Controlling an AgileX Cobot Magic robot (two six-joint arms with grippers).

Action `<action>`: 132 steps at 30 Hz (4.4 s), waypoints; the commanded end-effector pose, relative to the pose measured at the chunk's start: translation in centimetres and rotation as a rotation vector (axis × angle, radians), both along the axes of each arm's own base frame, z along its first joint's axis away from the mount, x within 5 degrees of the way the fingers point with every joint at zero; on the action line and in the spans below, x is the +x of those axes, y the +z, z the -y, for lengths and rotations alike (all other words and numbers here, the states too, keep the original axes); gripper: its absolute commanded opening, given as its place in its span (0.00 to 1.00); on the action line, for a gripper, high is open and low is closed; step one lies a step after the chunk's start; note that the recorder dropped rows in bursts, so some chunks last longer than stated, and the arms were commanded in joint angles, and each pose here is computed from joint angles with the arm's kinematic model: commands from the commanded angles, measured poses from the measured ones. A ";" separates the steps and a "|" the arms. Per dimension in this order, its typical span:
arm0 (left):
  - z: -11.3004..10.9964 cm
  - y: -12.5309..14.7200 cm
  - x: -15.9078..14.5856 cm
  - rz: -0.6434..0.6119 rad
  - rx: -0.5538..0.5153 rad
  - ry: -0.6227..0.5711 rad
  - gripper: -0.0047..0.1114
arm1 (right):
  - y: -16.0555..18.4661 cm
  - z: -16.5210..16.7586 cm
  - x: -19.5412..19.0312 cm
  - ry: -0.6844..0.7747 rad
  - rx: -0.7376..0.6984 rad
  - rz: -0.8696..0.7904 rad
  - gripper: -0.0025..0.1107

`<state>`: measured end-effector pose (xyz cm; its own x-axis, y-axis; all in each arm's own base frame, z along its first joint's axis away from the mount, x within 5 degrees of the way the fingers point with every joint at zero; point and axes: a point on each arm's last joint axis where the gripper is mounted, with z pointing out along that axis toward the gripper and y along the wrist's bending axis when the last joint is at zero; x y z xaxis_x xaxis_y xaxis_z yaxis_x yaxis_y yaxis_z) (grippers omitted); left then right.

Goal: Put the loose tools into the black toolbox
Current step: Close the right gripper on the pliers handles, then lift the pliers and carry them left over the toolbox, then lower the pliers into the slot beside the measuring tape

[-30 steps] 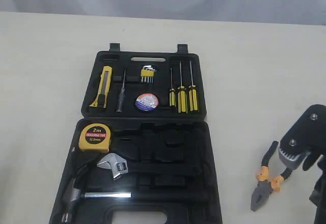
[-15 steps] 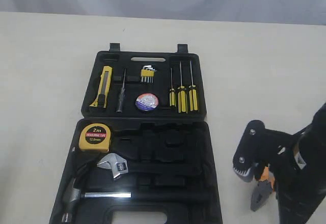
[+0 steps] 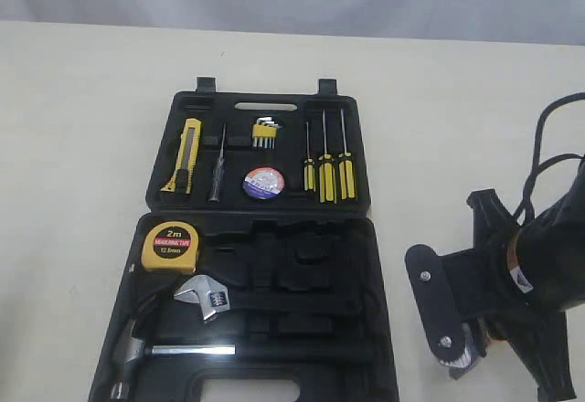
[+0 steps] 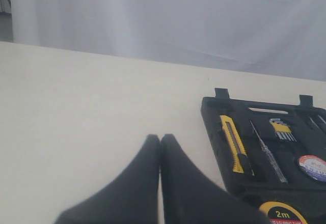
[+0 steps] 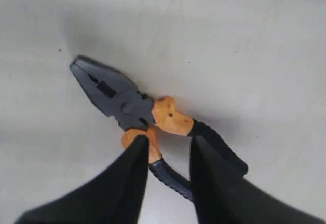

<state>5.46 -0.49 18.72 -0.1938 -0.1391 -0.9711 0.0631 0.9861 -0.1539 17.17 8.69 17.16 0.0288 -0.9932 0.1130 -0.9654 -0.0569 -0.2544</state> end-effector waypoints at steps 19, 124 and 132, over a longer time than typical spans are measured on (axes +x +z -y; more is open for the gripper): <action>0.0 0.1 0.0 0.001 0.004 -0.005 0.04 | -0.4 -0.4 -1.3 0.326 -0.025 -0.163 0.51; 0.0 0.1 0.0 0.001 0.004 -0.005 0.04 | -1.3 -17.3 10.2 0.169 0.390 0.097 0.02; 0.0 0.1 0.0 0.001 0.004 -0.005 0.04 | -1.6 -17.5 9.9 0.109 0.431 0.054 0.02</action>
